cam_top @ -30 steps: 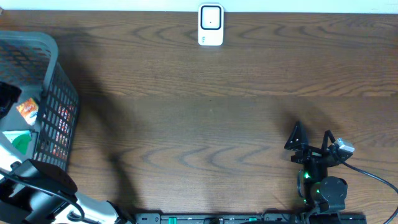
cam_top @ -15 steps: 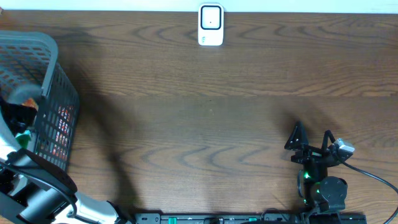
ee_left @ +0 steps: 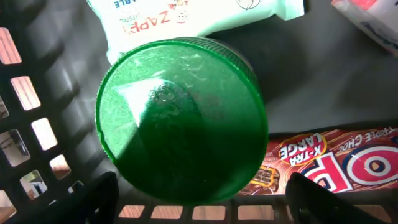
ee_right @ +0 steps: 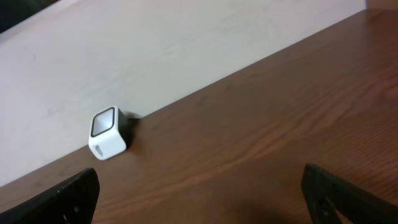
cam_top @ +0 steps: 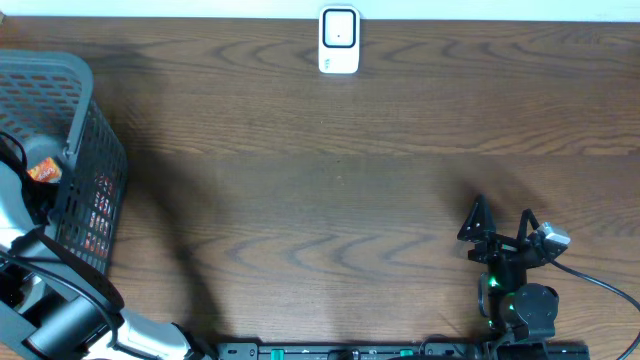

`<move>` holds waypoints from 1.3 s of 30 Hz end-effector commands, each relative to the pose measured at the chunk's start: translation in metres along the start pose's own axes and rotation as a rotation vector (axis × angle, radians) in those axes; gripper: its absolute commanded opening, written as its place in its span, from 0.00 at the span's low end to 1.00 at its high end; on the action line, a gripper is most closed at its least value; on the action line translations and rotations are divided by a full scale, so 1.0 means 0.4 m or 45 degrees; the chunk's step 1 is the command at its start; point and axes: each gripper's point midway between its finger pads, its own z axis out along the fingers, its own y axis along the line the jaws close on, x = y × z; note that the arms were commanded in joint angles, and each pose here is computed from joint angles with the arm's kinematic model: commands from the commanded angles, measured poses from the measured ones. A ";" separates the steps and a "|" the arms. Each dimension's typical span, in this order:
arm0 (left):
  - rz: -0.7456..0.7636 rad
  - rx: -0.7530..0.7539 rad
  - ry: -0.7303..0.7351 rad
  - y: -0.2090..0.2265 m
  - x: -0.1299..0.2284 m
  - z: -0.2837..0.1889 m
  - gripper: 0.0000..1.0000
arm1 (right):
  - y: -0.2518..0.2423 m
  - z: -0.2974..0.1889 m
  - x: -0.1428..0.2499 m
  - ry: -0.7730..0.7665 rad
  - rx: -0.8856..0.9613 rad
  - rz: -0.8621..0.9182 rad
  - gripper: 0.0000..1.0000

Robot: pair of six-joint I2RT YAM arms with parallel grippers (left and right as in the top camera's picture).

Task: Scan the item barcode
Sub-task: 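Reach the left gripper into the basket toward the green-lidded jar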

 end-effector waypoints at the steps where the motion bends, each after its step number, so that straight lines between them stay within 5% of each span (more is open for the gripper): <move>1: -0.017 0.015 0.026 -0.004 0.005 0.012 0.86 | 0.000 0.000 0.003 0.002 0.001 0.011 0.99; 39: 0.085 0.055 0.001 -0.071 0.069 0.118 0.86 | -0.001 0.000 0.004 0.005 0.002 0.010 0.99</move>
